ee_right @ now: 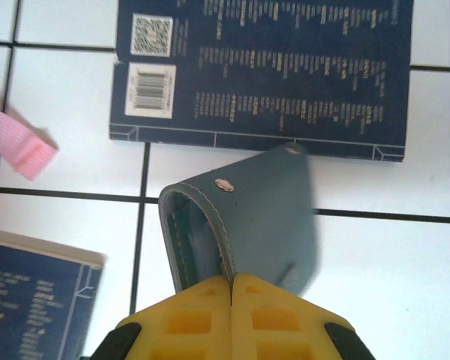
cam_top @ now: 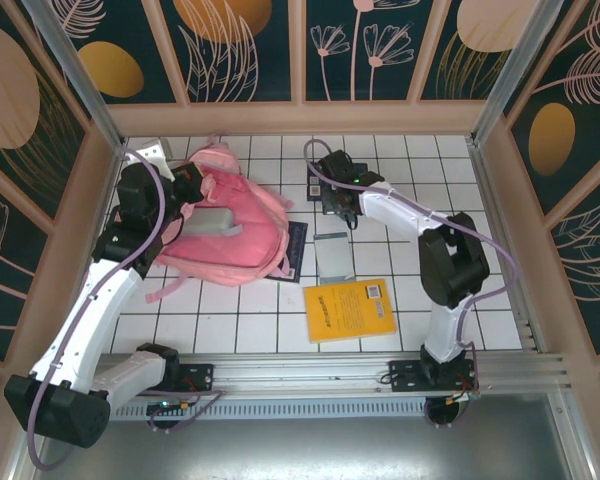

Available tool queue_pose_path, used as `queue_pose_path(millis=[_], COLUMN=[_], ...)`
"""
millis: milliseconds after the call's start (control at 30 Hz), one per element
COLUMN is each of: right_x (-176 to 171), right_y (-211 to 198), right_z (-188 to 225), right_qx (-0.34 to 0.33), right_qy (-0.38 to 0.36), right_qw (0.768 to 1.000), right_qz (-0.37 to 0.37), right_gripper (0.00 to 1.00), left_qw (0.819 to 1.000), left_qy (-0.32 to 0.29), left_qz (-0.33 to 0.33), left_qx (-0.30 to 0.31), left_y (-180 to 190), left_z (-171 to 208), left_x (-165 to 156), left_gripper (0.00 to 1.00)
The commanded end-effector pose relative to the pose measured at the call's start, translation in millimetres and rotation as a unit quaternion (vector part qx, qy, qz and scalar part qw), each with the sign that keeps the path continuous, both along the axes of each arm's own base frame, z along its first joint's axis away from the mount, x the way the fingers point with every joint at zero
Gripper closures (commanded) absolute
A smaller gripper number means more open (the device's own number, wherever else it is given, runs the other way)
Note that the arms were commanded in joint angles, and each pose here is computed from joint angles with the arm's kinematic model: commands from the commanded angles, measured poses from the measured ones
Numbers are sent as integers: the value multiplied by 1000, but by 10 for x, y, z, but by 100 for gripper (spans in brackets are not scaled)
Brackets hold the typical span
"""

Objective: Pack the student bag
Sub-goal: Pick up the card holder from the center of the table.

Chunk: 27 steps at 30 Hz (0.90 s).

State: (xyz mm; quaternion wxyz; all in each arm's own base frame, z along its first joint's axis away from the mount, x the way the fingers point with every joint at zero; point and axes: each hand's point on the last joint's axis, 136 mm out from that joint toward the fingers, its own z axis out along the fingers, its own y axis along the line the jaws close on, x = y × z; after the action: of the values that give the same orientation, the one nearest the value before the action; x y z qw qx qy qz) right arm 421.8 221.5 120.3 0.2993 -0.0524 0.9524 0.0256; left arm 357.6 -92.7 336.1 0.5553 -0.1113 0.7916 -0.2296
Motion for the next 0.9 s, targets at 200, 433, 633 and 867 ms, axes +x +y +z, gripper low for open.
queue_pose_path(millis=[200,433,633,867], right_x=[-144,-335,-579,-822], right_y=[22,412,779,1246], right_z=[822,1761,2374,2555], right_qx=[83,250,398,529], right_qy=[-62,-104,-110,-63], right_qw=[995,960,902,827], right_qz=[7,66,126,178], right_gripper=[100,100,100,100], left_qw=[997,996,994,991], left_qy=[-67,-72,-80,-94], left_qz=[-44,-57,-69,-83], left_qx=[-18,-19,-25,-49], left_y=[-183,-234,-285,-356], left_z=[591,725,864,994], left_x=[54,76,101,128], left_gripper=[100,100,100,100])
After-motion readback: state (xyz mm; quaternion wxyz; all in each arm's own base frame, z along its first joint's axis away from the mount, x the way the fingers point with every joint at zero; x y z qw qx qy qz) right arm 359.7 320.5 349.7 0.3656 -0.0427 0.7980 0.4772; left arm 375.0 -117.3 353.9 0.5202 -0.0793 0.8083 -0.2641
